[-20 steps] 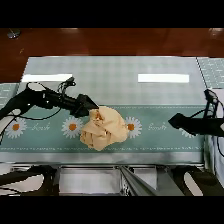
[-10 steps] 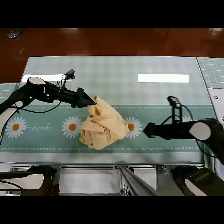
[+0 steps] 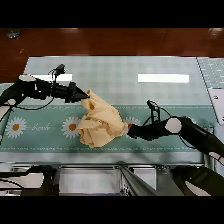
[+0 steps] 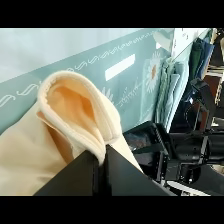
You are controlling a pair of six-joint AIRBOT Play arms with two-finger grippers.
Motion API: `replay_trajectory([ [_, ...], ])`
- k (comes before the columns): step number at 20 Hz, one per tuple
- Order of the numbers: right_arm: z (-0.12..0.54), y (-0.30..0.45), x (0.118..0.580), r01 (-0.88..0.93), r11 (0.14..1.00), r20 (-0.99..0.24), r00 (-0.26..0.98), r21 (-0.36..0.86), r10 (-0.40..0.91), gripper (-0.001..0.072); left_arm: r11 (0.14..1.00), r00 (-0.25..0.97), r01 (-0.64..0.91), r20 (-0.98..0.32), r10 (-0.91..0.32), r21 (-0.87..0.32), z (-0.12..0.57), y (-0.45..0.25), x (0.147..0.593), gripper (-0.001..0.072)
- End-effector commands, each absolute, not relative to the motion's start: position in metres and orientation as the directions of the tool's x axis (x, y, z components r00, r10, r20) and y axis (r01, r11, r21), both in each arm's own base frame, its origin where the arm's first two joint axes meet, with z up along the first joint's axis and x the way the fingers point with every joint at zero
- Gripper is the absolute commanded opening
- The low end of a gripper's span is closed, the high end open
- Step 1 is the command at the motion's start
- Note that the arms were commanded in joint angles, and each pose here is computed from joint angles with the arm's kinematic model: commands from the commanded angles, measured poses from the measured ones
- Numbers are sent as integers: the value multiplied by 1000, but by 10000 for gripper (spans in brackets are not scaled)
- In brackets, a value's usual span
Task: Fold the shirts.
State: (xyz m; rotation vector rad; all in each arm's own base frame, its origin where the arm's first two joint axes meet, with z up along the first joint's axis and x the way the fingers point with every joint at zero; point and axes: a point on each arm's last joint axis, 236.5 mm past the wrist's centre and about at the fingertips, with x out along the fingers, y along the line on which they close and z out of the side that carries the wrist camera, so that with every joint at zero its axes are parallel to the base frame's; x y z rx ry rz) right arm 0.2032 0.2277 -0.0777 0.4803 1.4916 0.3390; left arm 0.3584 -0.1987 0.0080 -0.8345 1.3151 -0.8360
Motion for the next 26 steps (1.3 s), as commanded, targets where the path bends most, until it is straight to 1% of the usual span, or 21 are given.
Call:
replay_trajectory([
  [1,-84,235,217,95,856,-862,55,508,505,619,469,82,42,-465,-882,-882,8,-196,361,31],
  [4,-88,229,240,140,855,-867,70,499,494,618,465,73,43,-461,-884,-884,8,-197,359,31],
  [5,-91,227,245,158,855,-869,64,494,491,586,460,63,43,-457,-887,-887,9,-198,357,31],
  [6,-93,225,246,174,855,-871,49,489,489,511,455,53,44,-453,-890,-889,10,-198,355,31],
  [7,-95,226,245,169,854,-869,32,491,494,501,454,50,44,-452,-891,-890,11,-199,354,31],
  [12,-105,240,220,123,864,-865,-65,487,497,500,454,51,48,-452,-890,-890,11,-199,354,31],
  [15,-104,251,210,96,864,-861,-84,495,502,499,455,51,48,-452,-890,-889,11,-199,354,31],
  [16,-104,252,210,91,864,-861,-81,495,502,490,455,51,48,-452,-890,-889,11,-199,354,32],
  [17,-104,253,211,94,863,-860,-78,497,504,427,455,51,48,-452,-890,-889,11,-199,354,31],
  [20,-104,262,218,129,840,-842,-55,528,537,422,455,51,48,-452,-890,-889,11,-199,354,31],
  [23,-103,279,218,152,795,-796,-66,587,601,422,454,51,48,-452,-890,-890,11,-199,354,31],
  [26,-98,286,227,160,771,-777,-33,617,629,422,455,51,48,-452,-890,-889,11,-199,354,31],
])
